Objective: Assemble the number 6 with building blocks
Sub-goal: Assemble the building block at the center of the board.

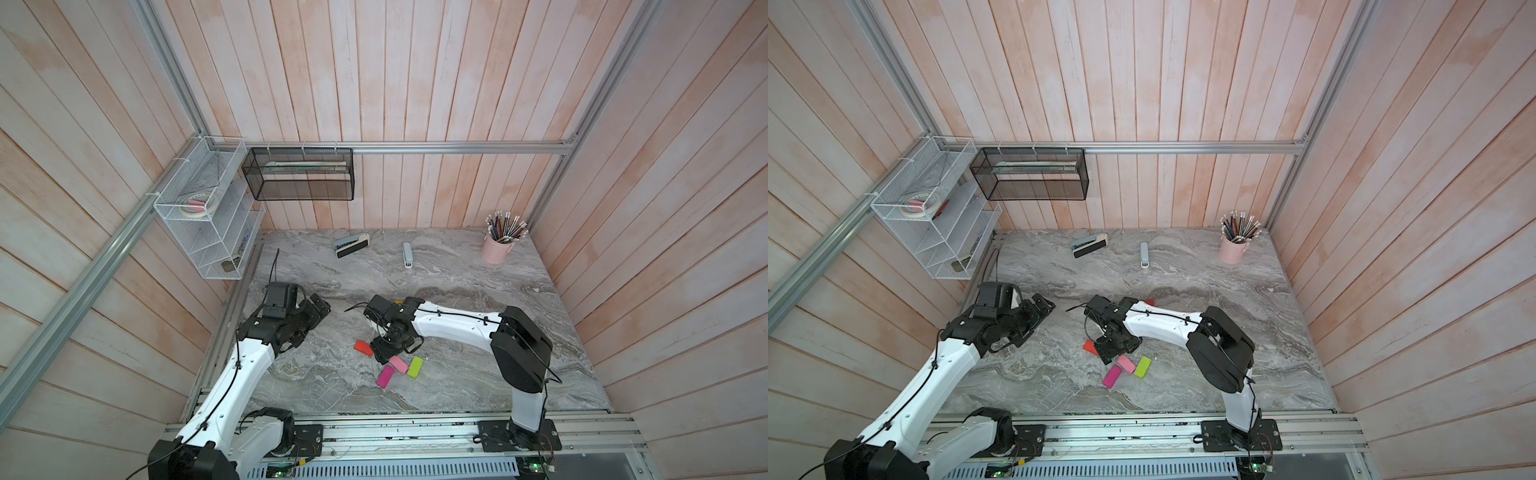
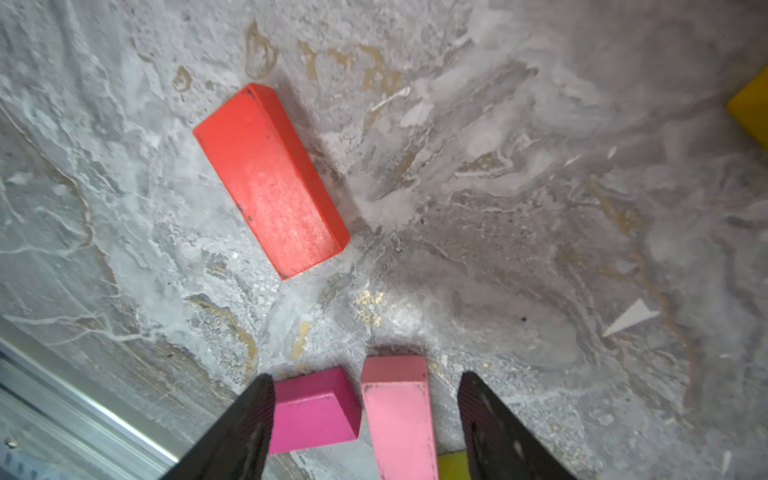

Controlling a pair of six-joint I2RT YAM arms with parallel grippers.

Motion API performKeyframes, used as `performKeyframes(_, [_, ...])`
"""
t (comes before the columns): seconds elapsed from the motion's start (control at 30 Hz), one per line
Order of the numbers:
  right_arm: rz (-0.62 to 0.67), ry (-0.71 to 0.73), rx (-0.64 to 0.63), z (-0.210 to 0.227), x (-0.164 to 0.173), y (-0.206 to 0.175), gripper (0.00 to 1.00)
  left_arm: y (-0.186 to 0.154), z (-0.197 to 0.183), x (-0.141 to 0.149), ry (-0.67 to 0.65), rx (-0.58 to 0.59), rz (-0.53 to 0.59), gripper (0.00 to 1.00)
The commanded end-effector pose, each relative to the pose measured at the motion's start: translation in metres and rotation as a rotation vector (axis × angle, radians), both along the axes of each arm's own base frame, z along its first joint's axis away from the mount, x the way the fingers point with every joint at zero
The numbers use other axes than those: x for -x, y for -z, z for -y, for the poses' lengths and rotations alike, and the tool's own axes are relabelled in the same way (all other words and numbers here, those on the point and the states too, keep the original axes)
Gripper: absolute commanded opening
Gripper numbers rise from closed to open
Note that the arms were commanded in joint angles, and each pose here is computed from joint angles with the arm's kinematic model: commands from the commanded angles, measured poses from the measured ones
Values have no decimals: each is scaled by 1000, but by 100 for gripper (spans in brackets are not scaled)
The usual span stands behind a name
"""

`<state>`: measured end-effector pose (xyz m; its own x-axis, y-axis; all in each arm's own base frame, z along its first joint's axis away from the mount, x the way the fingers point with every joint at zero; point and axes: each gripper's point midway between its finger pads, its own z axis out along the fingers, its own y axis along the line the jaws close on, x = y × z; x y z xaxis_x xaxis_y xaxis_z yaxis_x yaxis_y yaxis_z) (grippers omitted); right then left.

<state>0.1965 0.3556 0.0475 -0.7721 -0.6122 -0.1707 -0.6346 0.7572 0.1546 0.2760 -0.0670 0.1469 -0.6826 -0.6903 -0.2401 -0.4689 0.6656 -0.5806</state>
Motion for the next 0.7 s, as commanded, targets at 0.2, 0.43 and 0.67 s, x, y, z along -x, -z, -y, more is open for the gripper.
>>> performKeyframes(0.2, [98,-114,-74,-31,-14,-13,72,21,-20,17,-82,68,-94,100])
performKeyframes(0.43, [102,-155,-36,-39,-18,-1,69,25,-25,20,-91,91,-104,100])
performKeyframes(0.67, [90,-160,-9,-42,-20,11,65,30,-24,23,-70,121,-115,100])
